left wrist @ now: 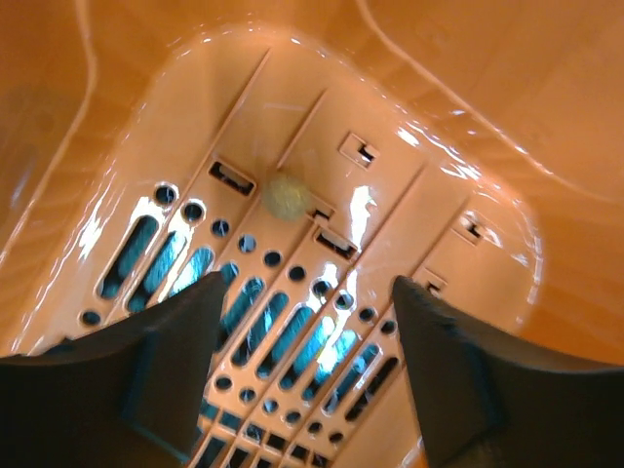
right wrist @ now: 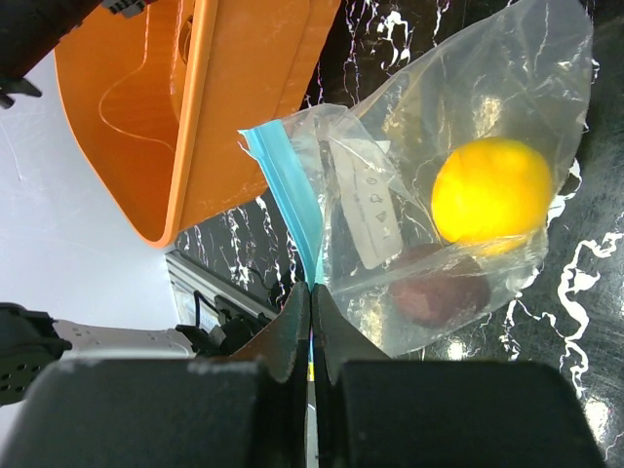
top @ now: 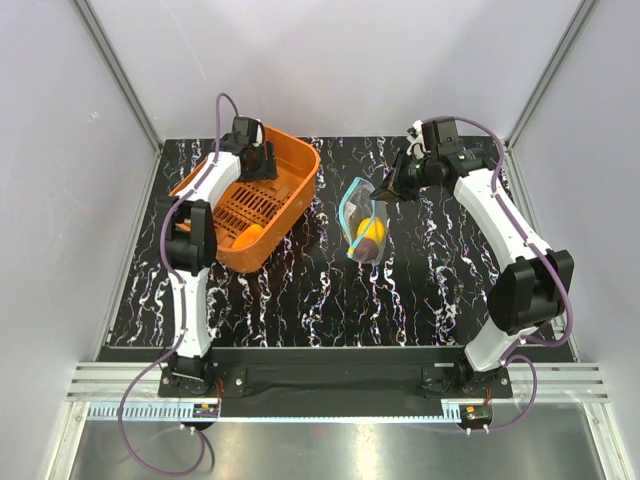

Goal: Place the food in the zip-top bag and seal the zipper
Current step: Pick up the fake fruit from the bin.

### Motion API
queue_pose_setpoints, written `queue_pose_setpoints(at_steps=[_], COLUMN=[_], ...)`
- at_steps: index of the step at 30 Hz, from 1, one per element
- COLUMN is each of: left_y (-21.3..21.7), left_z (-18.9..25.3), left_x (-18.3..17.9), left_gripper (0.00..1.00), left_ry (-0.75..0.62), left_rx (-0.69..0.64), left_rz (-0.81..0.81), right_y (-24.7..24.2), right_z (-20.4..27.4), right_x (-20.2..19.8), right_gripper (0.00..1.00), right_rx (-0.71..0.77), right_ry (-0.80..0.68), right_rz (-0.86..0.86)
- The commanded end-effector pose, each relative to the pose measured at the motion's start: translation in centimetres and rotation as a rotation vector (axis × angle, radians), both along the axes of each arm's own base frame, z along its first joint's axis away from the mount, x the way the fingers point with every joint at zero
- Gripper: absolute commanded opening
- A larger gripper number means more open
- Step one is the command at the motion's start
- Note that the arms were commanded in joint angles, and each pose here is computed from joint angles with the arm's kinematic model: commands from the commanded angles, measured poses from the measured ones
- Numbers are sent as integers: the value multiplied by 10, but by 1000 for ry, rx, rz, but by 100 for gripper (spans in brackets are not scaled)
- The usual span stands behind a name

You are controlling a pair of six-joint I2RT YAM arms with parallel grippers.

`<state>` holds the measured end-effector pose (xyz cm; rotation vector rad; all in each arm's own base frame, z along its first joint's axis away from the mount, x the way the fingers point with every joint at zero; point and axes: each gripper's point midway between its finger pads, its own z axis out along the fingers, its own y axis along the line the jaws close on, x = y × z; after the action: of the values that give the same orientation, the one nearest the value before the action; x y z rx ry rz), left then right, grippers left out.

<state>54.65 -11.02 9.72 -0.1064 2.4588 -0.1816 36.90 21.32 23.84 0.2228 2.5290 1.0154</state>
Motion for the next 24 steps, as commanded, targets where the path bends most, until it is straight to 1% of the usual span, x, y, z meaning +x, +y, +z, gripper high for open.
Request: queue_pose_setpoints(at_steps=[1, 5, 13, 17, 18, 20, 21, 24], left_y=[1, 5, 6, 7, 7, 5, 5, 7], left_z=[21, 9, -12, -17, -25, -19, -22, -21], left_x=[31, 37, 49, 56, 55, 60, 60, 59], left_gripper=[68, 63, 62, 57, 56, 54, 47, 33], left_ry=[-120, -108, -104, -106, -79, -90, -82, -84], left_rx=[14, 29, 53, 56, 62, 60, 62, 63], left_rz=[-5, -1, -4, -1, 1, -2, -6, 0], right_y=[2, 2, 2, 2, 1, 1, 1, 1], right_z=[16, 14, 13, 13, 13, 13, 12, 12], right_x=[-3, -4, -6, -6, -6, -6, -6, -6], right_gripper=[0, 0, 0, 0, 0, 0, 0, 0], right_rx=[21, 21, 26, 22, 21, 19, 17, 15], right_ry=[-42, -36, -27, -30, -29, -29, -29, -24], right_rz=[3, 2, 2, 2, -1, 3, 3, 4])
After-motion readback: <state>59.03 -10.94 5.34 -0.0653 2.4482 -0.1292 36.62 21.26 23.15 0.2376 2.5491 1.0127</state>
